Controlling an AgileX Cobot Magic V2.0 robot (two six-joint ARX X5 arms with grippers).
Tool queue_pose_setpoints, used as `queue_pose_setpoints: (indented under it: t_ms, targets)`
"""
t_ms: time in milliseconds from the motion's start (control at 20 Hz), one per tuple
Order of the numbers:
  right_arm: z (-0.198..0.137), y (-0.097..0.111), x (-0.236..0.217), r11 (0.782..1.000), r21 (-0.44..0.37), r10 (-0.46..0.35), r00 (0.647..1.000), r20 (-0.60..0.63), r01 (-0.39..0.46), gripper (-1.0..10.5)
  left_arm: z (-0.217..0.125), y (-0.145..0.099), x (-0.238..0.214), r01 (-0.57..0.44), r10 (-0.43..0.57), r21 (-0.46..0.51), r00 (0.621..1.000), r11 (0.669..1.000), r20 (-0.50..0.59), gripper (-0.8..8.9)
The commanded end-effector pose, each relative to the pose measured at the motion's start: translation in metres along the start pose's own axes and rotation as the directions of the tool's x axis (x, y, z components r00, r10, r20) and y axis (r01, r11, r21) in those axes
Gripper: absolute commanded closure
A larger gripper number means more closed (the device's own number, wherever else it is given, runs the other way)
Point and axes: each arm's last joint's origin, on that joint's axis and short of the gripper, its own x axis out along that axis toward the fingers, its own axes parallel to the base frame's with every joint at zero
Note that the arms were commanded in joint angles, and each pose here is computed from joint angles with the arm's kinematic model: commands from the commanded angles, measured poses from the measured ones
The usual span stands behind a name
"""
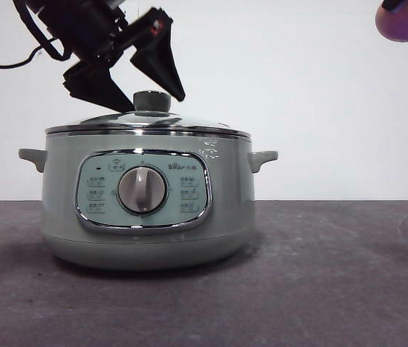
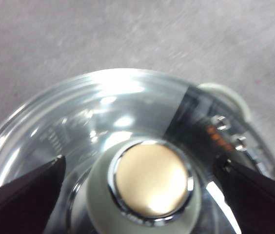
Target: Pick up the egg,open the lid,put the egg in the pot,close the lid
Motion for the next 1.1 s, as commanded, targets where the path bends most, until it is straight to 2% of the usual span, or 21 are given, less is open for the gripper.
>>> queue_pose_setpoints:
  t_ms: [50, 150, 250, 350, 550, 850, 1100]
  targets:
    - [0.000, 0.000, 0.000, 1.000, -0.007, 0.003, 1.000, 0.008, -0.003, 9.6, -0.001, -0.001, 0.002, -0.008, 0.008, -0.002, 1.000, 1.000, -0.005, 2.65]
    - [0.001, 0.000, 0.000, 1.000, -0.007, 0.002, 1.000, 0.008, -0.002, 9.6, -0.001, -0.001, 0.002, -0.006, 0.006, -0.004, 1.000, 1.000, -0.012, 4.63]
    - [0.001, 0.000, 0.000, 1.000, -0.008, 0.002, 1.000, 0.010, -0.001, 9.6, -0.003, -0.001, 0.002, -0.004, 0.004, -0.007, 1.000, 1.000, -0.024, 6.20]
    - [0.001, 0.000, 0.000, 1.000, -0.009, 0.002, 1.000, 0.015, -0.001, 9.6, -0.002, -0.001, 0.002, 0.000, 0.000, -0.007, 1.000, 1.000, -0.023, 7.11]
    - [0.001, 0.000, 0.000, 1.000, -0.009, 0.002, 1.000, 0.013, -0.002, 9.6, -0.002, -0.002, 0.001, 0.001, -0.002, -0.008, 1.000, 1.000, -0.021, 8.26]
    - [0.001, 0.000, 0.000, 1.000, -0.009, 0.002, 1.000, 0.014, -0.002, 9.6, 0.001, -0.003, -0.007, -0.001, 0.001, -0.002, 1.000, 1.000, 0.004, 8.22]
    - [0.002, 0.000, 0.000, 1.000, -0.009, 0.003, 1.000, 0.018, -0.003, 9.6, 0.021, -0.007, -0.030, -0.005, 0.005, 0.009, 0.999, 1.000, 0.048, 8.22]
